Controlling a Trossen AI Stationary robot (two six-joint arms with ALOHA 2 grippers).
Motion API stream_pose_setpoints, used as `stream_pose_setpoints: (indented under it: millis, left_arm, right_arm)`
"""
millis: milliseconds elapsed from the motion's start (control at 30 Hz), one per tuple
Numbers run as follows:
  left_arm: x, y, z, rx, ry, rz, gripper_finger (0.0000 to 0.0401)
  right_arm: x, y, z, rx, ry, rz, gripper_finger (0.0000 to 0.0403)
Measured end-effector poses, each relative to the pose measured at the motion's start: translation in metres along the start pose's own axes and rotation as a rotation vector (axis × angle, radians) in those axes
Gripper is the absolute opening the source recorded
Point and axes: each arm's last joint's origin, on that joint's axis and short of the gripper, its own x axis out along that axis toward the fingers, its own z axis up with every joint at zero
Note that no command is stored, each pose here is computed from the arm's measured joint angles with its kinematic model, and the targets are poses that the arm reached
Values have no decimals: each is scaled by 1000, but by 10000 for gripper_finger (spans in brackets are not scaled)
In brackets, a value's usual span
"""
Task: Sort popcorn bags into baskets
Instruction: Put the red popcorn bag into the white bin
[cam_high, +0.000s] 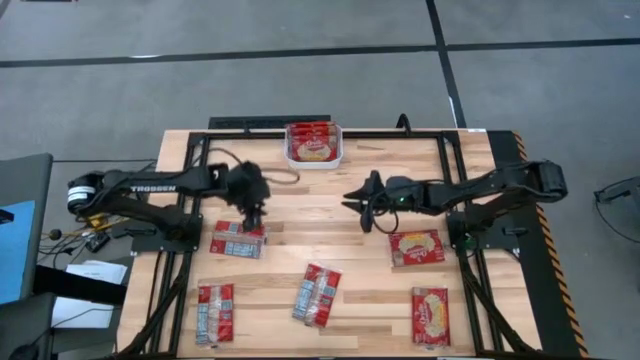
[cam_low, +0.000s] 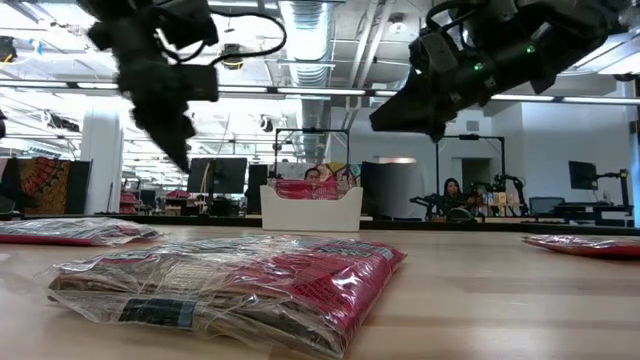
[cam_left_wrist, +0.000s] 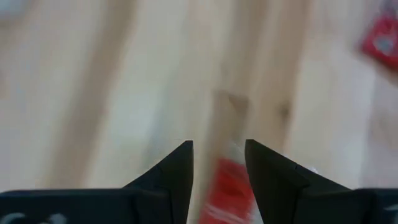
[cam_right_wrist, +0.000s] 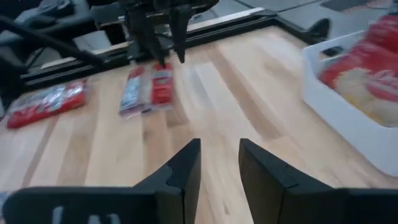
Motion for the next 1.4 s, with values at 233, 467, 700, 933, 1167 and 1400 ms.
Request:
stream_pose_setpoints:
  millis: [233, 467, 700, 933, 1167, 1400]
  left_arm:
    - [5, -35, -23, 41, 131, -119, 137]
    - [1, -75, -44, 265, 180, -45, 160]
    - [-7, -106, -59, 369, 113, -4, 181]
    - [4, -123, -72, 426, 134, 72, 183]
    - [37, -127, -86, 484, 286, 160, 183]
    - [55, -129, -95, 546, 379, 203, 157]
  right_arm:
    - [20, 3, -7, -15, -105, 2, 174]
    - [22, 1, -8, -18, -119, -28, 197]
    - [22, 2, -8, -18, -124, -22, 199]
    - [22, 3, -8, -16, -123, -18, 187]
    - [22, 3, -8, -16, -123, -18, 188]
    - [21, 3, -8, -16, -123, -17, 191]
